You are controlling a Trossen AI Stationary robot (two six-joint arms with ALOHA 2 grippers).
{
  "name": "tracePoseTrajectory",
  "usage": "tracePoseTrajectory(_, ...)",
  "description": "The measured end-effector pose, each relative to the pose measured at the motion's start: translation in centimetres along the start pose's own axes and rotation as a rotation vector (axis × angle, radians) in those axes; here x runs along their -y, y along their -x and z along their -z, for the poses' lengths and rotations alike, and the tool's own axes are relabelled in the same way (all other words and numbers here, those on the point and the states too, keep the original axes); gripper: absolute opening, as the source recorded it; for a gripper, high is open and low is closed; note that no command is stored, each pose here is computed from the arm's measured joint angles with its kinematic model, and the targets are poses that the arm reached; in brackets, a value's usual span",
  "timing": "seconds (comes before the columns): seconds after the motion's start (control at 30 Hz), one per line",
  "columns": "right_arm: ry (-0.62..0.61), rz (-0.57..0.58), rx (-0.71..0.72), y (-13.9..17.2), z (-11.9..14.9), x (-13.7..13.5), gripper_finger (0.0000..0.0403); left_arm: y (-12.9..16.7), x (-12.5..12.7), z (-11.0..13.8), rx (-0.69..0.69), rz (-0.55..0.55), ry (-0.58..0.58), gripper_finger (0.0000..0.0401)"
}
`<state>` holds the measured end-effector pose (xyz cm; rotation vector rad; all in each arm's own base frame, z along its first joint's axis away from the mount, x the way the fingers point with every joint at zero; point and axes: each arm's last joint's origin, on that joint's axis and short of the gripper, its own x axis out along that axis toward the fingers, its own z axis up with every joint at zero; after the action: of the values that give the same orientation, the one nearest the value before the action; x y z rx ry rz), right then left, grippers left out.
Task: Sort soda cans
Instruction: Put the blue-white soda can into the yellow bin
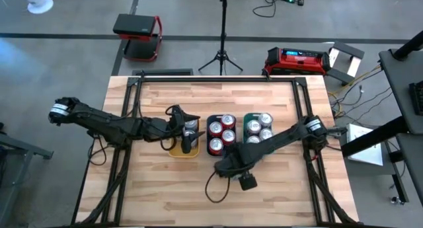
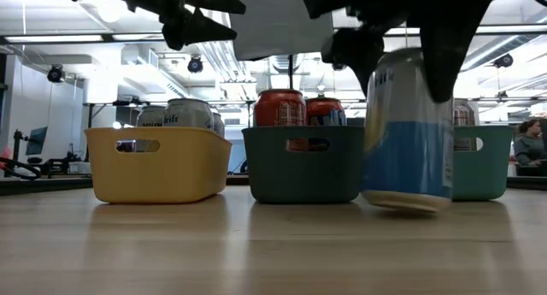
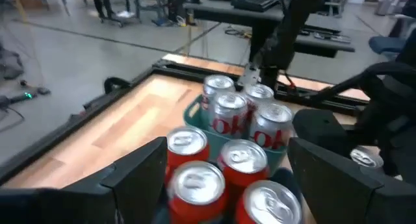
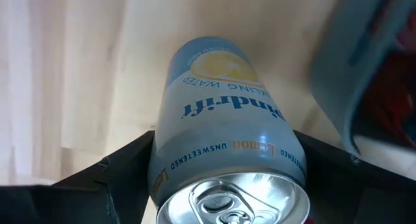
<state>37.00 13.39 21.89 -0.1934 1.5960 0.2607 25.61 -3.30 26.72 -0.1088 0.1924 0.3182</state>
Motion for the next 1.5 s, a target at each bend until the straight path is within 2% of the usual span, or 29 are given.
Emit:
tracePoseTrajectory(0.23, 0.057, 0.054, -0.022, 0.1, -1.3, -1.3, 0.0319, -0.2, 1.6, 1.2, -0.061, 0.116, 0.037, 0.0302)
tracePoseTrajectory(0.4, 0.062, 0.057, -0.012, 0.4, -1.7, -1.3, 0.034, -1.2, 3.0, 2.6, -0.083, 0.147, 0.02, 0.0293)
tracePoseTrajectory(0.53, 0.039, 0.1, 0.016, 1.2, -1.7, -1.4, 0.0355, -2.2, 3.6, 3.7, -0.099, 0.16, 0.012, 0.0285)
tracePoseTrajectory(0.67, 0.011, 0.097, 0.067, 3.0, -1.4, -1.9, 0.0362, -2.9, 4.4, 4.4, -0.106, 0.286, 0.0, 0.0282)
tracePoseTrajectory(0.83, -0.071, 0.085, 0.151, 6.2, 0.3, -2.7, 0.0363, -3.6, 5.0, 5.3, -0.122, 0.38, -0.004, 0.0281)
tracePoseTrajectory(0.97, -0.197, 0.104, 0.163, 7.1, 2.9, -3.5, 0.0363, -3.7, 5.8, 5.9, -0.12, 0.405, 0.007, 0.0281)
tracePoseTrajectory(1.13, -0.333, 0.127, 0.163, 5.3, 5.5, -4.7, 0.0363, -2.9, 7.4, 5.9, -0.068, 0.473, 0.0, 0.0281)
tracePoseTrajectory(1.3, -0.338, 0.096, 0.245, 1.6, 5.7, -5.8, 0.0363, -1.9, 8.7, 5.5, -0.076, 0.516, -0.01, 0.0281)
tracePoseTrajectory(1.37, -0.339, 0.092, 0.266, 0.4, 5.5, -5.8, 0.0363, -1.8, 9.1, 5.3, -0.106, 0.519, -0.026, 0.0281)
tracePoseTrajectory(1.5, -0.351, 0.153, 0.281, -1.6, 5.3, -5.5, 0.0363, -1.9, 9.3, 5.5, -0.241, 0.485, -0.059, 0.0281)
